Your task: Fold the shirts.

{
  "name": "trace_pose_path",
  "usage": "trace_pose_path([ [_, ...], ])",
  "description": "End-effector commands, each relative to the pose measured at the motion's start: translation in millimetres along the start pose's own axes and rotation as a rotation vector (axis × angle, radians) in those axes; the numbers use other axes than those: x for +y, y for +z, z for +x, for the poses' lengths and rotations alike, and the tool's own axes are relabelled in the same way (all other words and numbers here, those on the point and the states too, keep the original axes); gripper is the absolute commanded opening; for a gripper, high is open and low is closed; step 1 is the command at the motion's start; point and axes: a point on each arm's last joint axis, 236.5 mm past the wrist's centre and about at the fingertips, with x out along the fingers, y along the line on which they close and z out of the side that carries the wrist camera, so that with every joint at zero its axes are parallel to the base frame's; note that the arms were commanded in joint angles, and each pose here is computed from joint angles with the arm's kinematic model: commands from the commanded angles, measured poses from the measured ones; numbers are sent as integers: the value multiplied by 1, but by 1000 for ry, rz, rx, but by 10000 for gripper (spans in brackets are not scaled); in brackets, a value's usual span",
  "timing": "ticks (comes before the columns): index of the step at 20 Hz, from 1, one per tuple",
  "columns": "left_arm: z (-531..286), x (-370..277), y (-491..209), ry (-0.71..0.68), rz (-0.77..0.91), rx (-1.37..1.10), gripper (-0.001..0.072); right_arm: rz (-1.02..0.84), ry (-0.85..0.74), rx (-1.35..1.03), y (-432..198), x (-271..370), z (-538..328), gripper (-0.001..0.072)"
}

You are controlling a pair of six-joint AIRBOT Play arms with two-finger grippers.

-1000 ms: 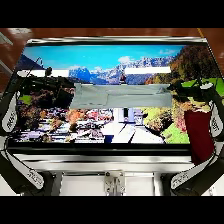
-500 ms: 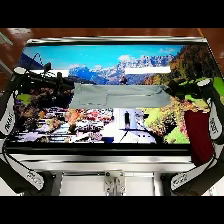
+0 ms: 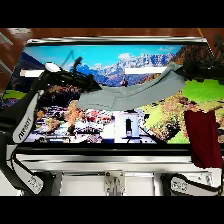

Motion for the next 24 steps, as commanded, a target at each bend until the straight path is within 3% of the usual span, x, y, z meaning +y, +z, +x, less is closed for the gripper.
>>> trace_pose_path([
  [1, 75, -56, -18, -5, 109, -34, 31, -27, 37, -25, -8, 54, -58, 64],
  [3, 114, -91, -27, -54, 113, -84, 31, -19, 45, -41, -12, 71, -77, 64],
  [6, 165, -125, -48, -184, -14, -100, 30, -14, 62, -31, -22, 90, -93, 64],
  [12, 225, -97, -73, -295, -341, -36, 30, -25, 97, 1, -37, 120, -91, 64],
  [16, 199, -96, -58, -403, -269, -19, 28, -43, -19, -5, -37, 105, -80, 64],
  [20, 115, -60, 22, -299, -147, -195, 27, -67, -9, 25, -40, 118, -35, 64],
  [24, -42, -14, 95, -41, 51, -409, 27, -67, 98, 11, -44, 162, 58, 64],
])
